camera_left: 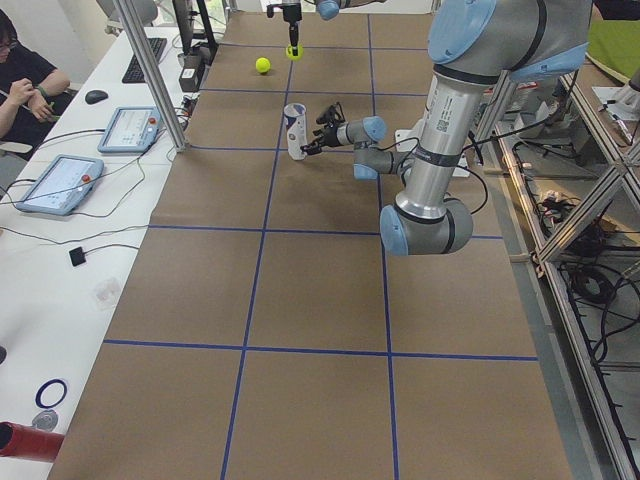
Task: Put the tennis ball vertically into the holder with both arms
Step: 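Carry the ball toward the can with the right gripper while the left grips the can, then move the ball over the can's open top with the right gripper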
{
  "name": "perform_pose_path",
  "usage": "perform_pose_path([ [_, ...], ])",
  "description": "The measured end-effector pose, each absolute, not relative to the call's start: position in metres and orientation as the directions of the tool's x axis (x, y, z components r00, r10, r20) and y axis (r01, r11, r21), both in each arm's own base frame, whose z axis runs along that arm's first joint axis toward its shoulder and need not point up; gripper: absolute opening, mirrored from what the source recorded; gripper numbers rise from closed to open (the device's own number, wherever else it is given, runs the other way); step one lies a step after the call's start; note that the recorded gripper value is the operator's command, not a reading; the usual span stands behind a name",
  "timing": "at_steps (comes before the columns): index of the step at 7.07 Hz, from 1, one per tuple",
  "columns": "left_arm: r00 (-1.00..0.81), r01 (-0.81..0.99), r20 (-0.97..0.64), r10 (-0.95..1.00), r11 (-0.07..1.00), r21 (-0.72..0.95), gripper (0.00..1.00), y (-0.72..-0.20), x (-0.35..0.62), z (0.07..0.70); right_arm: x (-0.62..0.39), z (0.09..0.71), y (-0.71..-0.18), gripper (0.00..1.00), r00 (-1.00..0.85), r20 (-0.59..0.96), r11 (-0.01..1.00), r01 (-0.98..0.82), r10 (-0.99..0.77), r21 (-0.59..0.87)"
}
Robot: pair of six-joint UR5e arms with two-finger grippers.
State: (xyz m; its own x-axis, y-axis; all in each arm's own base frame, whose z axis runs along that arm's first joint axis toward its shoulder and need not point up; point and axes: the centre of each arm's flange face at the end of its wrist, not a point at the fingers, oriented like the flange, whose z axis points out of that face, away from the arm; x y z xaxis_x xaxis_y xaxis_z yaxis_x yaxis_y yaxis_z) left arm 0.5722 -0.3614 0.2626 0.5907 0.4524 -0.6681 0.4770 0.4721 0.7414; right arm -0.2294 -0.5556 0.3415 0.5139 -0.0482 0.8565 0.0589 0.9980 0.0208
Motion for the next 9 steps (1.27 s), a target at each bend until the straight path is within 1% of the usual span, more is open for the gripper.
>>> perform_pose_path([
  [3, 0.609, 0.467, -0.655, 0.447, 0.466, 0.752, 0.97, -0.372, 0.580, 0.264, -0.239, 0.313, -0.560, 0.00, 0.490, 0.870, 0.997, 0.064, -0.059, 0.032],
  [9, 0.631, 0.462, -0.642, 0.436, 0.454, 0.762, 0.97, -0.394, 0.600, 0.252, -0.267, 0.254, -0.558, 0.00, 0.452, 0.892, 0.999, 0.039, -0.013, -0.005],
])
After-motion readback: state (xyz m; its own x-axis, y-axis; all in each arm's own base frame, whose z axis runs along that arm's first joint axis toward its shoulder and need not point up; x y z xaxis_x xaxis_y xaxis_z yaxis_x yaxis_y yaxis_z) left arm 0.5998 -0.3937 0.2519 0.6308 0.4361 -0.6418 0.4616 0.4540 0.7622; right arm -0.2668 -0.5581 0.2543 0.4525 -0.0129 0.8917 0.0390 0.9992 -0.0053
